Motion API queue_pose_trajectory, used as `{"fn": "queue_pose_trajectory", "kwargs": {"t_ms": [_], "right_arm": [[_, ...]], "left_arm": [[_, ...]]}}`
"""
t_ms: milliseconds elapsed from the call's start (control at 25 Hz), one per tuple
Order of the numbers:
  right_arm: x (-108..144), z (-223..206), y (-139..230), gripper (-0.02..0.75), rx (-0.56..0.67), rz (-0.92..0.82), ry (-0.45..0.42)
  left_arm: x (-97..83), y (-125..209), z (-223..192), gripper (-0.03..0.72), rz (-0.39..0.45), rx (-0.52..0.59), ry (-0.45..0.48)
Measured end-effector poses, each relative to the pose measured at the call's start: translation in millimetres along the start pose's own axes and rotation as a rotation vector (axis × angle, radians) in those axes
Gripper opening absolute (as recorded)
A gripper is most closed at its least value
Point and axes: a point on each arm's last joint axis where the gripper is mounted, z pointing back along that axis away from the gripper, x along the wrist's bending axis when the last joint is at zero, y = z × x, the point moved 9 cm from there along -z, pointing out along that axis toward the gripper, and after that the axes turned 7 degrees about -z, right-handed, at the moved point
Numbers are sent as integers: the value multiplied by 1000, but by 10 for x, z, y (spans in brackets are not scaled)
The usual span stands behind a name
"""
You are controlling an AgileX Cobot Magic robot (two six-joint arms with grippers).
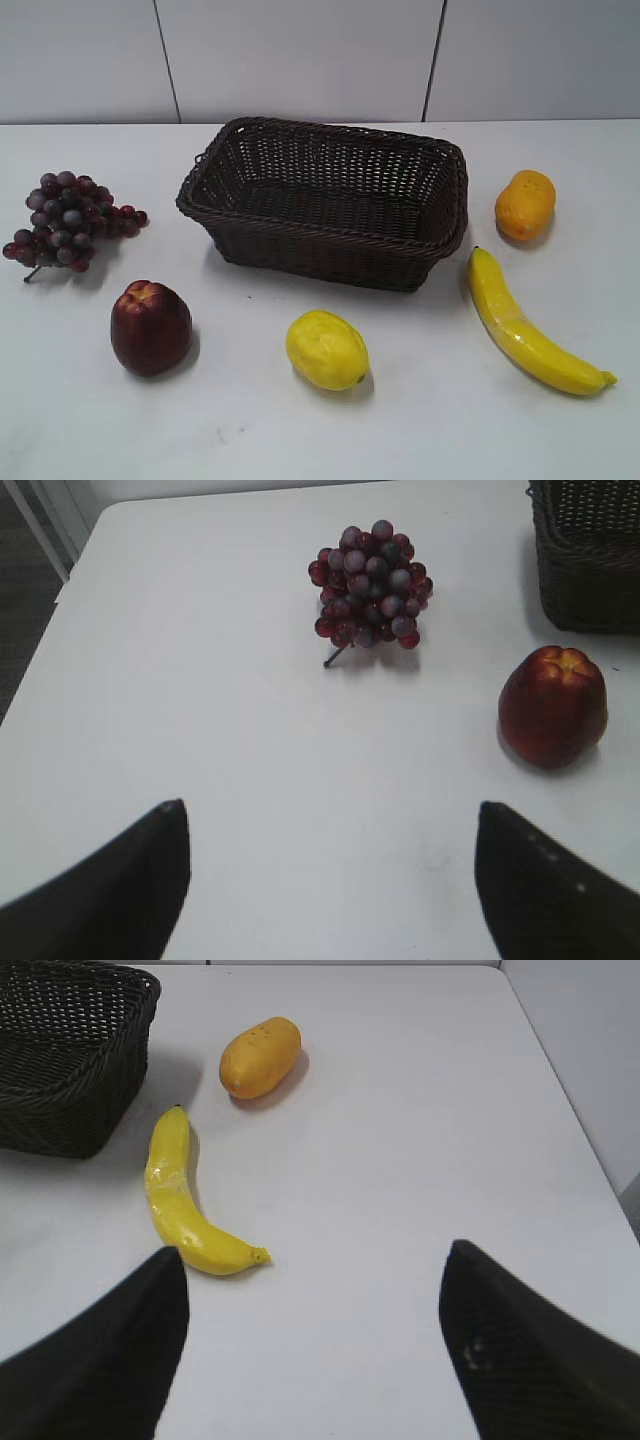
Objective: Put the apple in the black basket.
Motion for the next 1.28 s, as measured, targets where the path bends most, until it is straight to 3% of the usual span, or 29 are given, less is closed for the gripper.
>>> {"fn": "queue_pose_trajectory", "kwargs": {"t_ms": [680, 960, 1080, 1280], "right_arm": [[0, 0, 0, 588, 0, 0, 0], [0, 0, 0, 588, 0, 0, 0], [0, 0, 0, 588, 0, 0, 0], [0, 0, 0, 588, 0, 0, 0]], "left_arm": [[3, -7, -13, 664, 1, 10, 2], [101, -449, -322, 661, 32, 50, 17], [50, -608, -607, 661, 61, 106, 83], [-183, -696, -1165, 659, 62, 294, 263]]}}
